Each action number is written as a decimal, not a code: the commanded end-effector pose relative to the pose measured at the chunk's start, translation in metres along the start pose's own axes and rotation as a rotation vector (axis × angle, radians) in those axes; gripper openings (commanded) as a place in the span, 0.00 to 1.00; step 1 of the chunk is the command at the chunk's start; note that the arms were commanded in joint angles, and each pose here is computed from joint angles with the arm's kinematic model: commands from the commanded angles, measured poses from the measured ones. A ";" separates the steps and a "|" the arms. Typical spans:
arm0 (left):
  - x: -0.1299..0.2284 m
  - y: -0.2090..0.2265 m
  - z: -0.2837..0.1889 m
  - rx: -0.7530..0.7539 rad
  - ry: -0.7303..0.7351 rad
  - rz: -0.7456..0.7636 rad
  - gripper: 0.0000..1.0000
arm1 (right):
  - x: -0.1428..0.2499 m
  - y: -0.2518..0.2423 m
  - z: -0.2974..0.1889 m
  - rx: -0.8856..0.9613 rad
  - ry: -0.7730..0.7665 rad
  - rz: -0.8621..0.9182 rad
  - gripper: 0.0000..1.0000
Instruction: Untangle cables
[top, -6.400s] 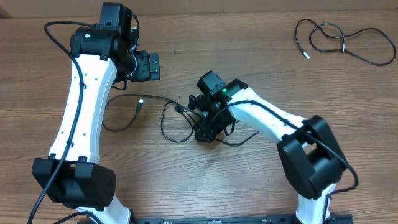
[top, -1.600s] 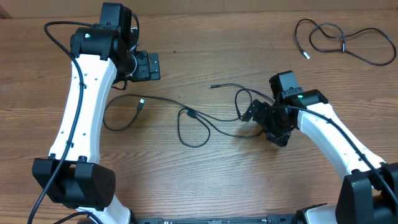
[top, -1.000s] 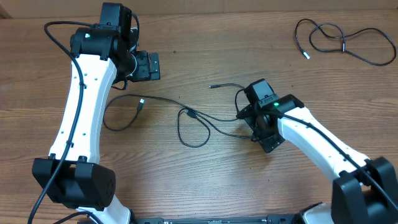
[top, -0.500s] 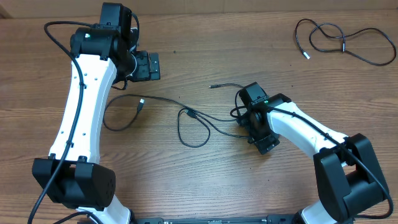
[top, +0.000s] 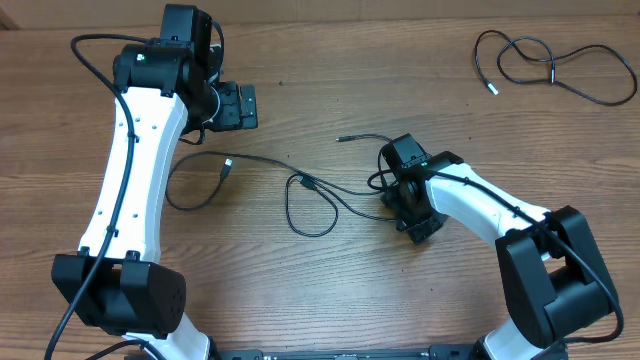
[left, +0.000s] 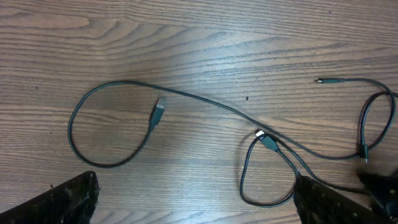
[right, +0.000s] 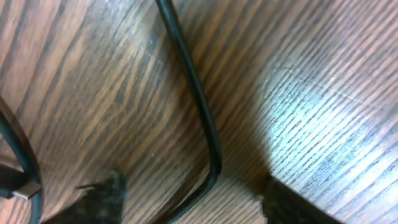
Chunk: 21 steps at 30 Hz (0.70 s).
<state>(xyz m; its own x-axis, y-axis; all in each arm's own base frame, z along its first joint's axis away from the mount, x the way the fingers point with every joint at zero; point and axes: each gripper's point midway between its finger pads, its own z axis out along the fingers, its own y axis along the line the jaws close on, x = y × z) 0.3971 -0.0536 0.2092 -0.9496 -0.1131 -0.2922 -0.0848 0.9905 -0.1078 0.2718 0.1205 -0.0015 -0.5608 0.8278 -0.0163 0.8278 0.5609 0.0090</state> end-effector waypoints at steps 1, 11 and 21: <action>0.000 -0.003 -0.002 0.012 -0.006 0.029 1.00 | -0.003 -0.015 0.009 0.043 -0.009 0.010 0.56; 0.000 -0.003 -0.002 0.012 -0.006 0.029 1.00 | -0.005 -0.019 0.011 0.050 -0.007 0.021 0.04; 0.000 -0.003 -0.002 0.012 -0.006 0.029 1.00 | -0.005 -0.025 0.000 0.096 0.001 0.021 0.04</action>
<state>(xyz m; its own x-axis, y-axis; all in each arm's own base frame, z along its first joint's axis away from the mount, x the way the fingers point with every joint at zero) 0.3971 -0.0536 0.2092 -0.9496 -0.1131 -0.2922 -0.0848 0.9905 -0.1078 0.2637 0.1129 -0.0005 -0.5501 0.8351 -0.0083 0.8349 0.5497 -0.0264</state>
